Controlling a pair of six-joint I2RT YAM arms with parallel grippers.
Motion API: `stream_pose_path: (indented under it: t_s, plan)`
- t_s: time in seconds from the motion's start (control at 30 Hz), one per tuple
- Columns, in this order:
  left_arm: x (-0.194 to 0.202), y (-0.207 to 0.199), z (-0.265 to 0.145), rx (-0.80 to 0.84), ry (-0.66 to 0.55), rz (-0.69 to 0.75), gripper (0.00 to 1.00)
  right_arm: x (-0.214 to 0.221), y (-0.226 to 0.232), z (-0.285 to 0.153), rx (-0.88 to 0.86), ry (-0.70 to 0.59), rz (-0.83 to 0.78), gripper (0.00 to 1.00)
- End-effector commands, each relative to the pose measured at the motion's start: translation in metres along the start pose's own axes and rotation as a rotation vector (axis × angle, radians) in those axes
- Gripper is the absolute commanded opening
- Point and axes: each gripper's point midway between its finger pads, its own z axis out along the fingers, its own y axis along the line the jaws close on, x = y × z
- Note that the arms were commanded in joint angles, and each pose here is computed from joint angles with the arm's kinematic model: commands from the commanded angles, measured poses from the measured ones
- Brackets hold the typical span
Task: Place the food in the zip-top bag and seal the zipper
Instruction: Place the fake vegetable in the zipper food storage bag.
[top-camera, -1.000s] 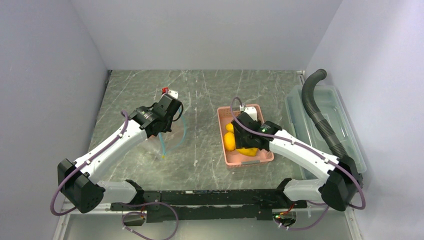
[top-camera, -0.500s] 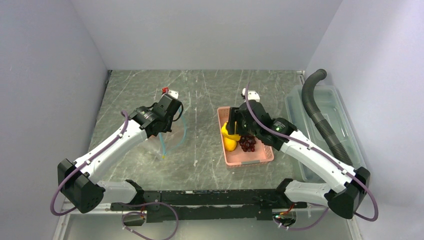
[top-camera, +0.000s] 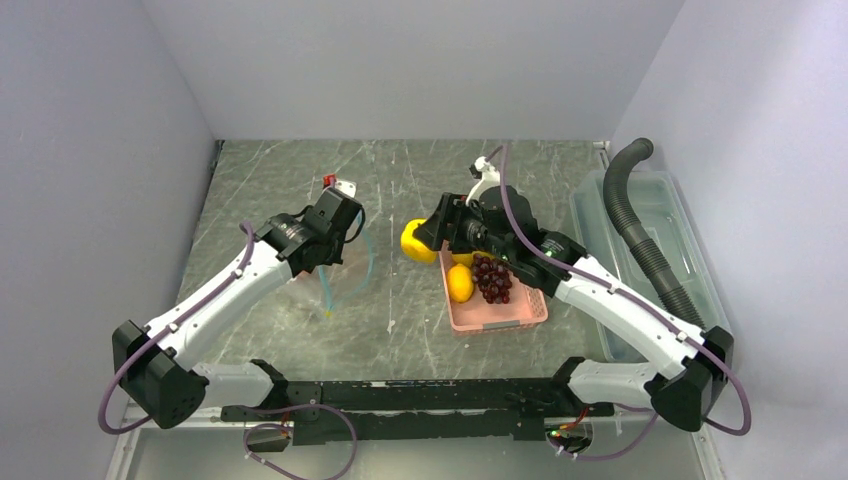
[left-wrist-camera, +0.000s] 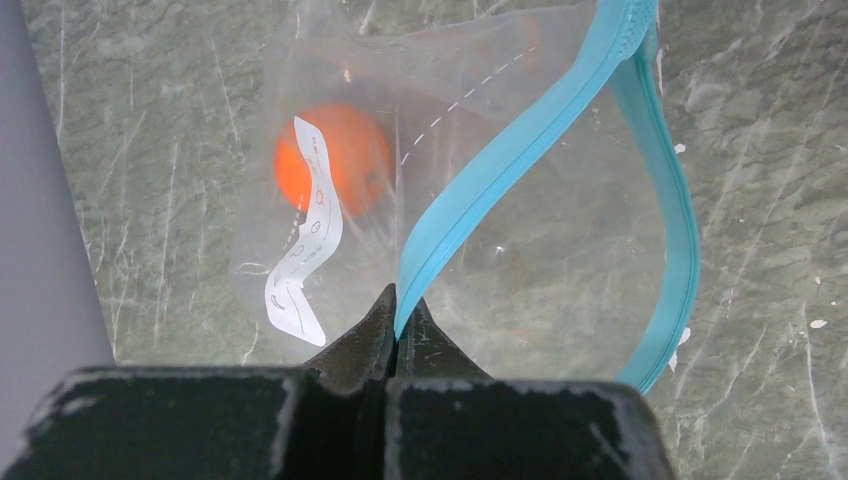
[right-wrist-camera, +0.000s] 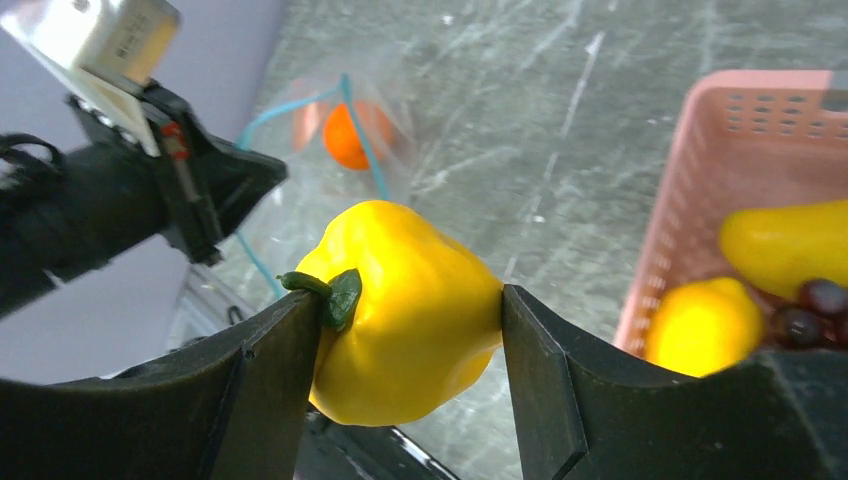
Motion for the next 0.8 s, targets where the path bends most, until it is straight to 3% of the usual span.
stream_pose_path:
  t_s: [0.0,0.77]
  plan:
    - [-0.007,0.001,-0.009,0.024,-0.042,-0.029,0.0,-0.022,0.045,0.004,-0.176,-0.076,0.09,0.33]
    - [-0.008,-0.003,-0.009,0.046,-0.046,-0.034,0.0,0.021,0.095,0.063,-0.358,-0.004,0.055,0.33]
